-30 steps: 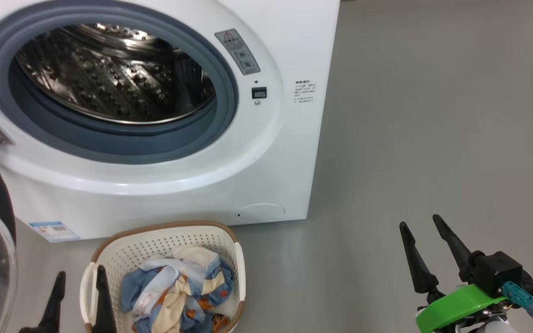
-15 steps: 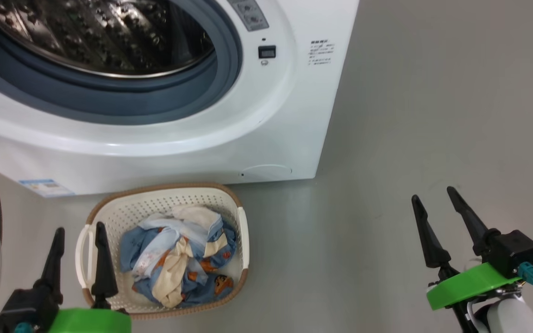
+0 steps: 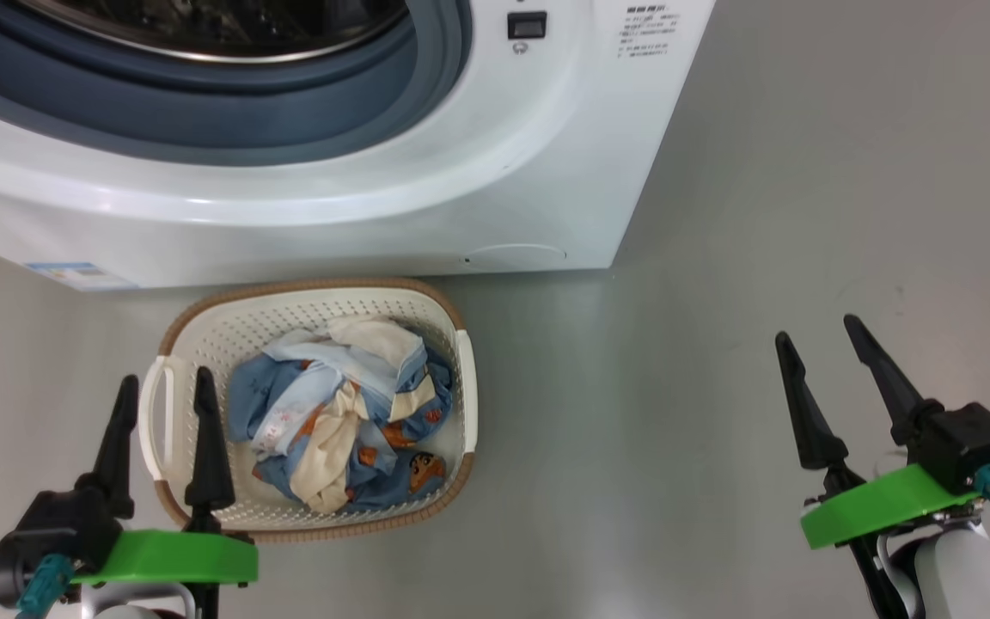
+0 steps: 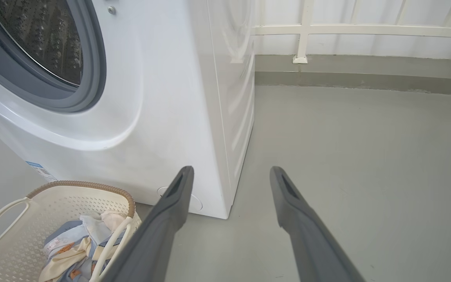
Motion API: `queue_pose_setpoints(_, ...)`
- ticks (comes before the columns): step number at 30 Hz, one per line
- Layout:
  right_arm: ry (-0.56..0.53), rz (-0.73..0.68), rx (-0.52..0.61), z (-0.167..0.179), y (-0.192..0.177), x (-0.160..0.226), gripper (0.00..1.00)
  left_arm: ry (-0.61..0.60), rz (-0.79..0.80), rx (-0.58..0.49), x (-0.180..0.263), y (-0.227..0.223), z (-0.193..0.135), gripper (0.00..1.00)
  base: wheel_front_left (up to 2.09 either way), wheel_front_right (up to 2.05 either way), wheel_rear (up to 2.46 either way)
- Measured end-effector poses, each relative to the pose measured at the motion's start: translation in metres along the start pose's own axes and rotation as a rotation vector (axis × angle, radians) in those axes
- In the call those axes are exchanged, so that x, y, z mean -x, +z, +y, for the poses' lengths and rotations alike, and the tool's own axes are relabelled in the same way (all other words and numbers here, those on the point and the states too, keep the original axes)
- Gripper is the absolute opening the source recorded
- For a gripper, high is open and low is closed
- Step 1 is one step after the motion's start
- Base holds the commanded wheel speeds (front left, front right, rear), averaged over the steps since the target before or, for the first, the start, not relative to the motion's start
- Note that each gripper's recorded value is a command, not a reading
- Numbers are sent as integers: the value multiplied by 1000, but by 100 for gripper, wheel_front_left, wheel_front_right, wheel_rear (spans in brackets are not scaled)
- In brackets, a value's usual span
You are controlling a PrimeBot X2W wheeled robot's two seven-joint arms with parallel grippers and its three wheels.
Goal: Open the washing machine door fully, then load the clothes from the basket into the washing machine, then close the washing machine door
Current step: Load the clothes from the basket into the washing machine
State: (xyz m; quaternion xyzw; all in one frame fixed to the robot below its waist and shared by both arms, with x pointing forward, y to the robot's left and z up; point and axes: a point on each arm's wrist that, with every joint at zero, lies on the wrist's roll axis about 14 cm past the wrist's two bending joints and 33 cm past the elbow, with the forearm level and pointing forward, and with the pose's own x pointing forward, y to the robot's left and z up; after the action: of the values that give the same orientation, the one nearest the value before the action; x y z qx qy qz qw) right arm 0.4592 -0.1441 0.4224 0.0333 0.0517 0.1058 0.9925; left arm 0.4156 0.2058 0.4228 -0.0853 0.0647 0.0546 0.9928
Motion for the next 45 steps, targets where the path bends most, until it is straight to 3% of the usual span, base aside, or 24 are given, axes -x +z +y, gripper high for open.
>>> queue_pose_setpoints(20, -40, 65, -20, -15, -36, -15, 100, -92, 184, 31, -26, -71, -21, 100, 0, 0, 0)
queue_pose_setpoints(45, -93, 187, -36, -35, -111, -32, 100, -164, 505, 104, -73, -204, -45, 100, 0, 0, 0)
